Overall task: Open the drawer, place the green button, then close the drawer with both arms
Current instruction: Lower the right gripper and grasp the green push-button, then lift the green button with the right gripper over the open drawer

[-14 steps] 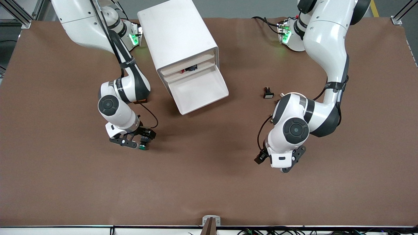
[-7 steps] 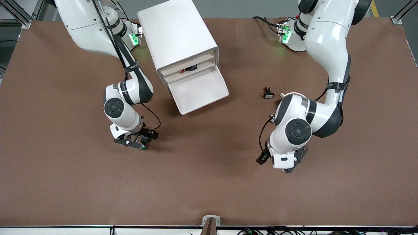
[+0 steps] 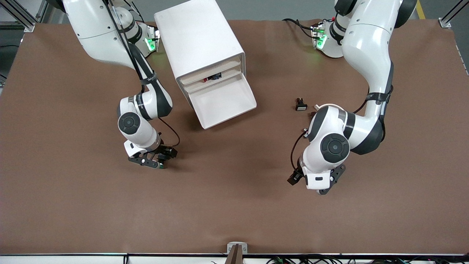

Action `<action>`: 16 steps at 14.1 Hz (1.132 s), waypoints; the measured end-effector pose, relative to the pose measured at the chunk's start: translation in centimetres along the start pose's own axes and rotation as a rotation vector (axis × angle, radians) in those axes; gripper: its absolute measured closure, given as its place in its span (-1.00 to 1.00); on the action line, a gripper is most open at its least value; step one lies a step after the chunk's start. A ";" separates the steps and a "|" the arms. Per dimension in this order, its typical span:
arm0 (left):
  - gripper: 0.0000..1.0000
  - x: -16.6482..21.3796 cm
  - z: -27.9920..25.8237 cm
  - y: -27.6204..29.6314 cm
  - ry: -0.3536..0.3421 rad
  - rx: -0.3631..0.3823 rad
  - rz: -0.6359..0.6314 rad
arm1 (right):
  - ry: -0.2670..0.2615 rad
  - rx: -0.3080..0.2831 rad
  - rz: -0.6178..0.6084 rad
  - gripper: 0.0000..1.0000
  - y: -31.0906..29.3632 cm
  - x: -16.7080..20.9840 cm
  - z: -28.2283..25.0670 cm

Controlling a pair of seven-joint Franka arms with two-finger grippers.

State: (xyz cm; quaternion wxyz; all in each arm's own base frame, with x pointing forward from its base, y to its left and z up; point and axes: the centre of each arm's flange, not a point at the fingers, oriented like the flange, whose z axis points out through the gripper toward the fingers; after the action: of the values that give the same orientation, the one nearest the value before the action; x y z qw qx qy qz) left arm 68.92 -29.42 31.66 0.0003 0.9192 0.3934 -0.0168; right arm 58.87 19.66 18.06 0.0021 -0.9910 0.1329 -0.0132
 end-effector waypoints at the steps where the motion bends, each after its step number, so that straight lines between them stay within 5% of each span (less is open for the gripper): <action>1: -0.99 0.0 0.0 0.0 0.000 0.000 0.000 | -0.001 -0.003 0.001 -1.00 0.1 0.0 0.4; 8: -0.99 0.0 0.0 0.0 0.000 0.000 0.000 | 0.006 -0.003 0.005 -0.85 0.5 0.5 0.3; 9: -0.99 0.0 0.0 0.0 0.000 0.000 0.000 | 0.005 -0.003 0.001 -0.62 0.5 0.5 0.3; 11: -0.99 0.0 0.0 0.0 0.000 0.000 0.000 | 0.005 -0.004 -0.003 -0.51 0.5 0.5 0.4; 16: -0.99 0.0 0.0 0.0 0.000 0.000 0.000 | 0.005 -0.004 -0.004 0.16 0.6 0.6 0.3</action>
State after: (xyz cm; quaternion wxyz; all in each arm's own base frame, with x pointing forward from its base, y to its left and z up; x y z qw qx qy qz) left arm 68.92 -29.42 31.66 0.0003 0.9192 0.3934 -0.0168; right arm 59.29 18.95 17.72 -0.0004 -0.9913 0.1311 -0.0152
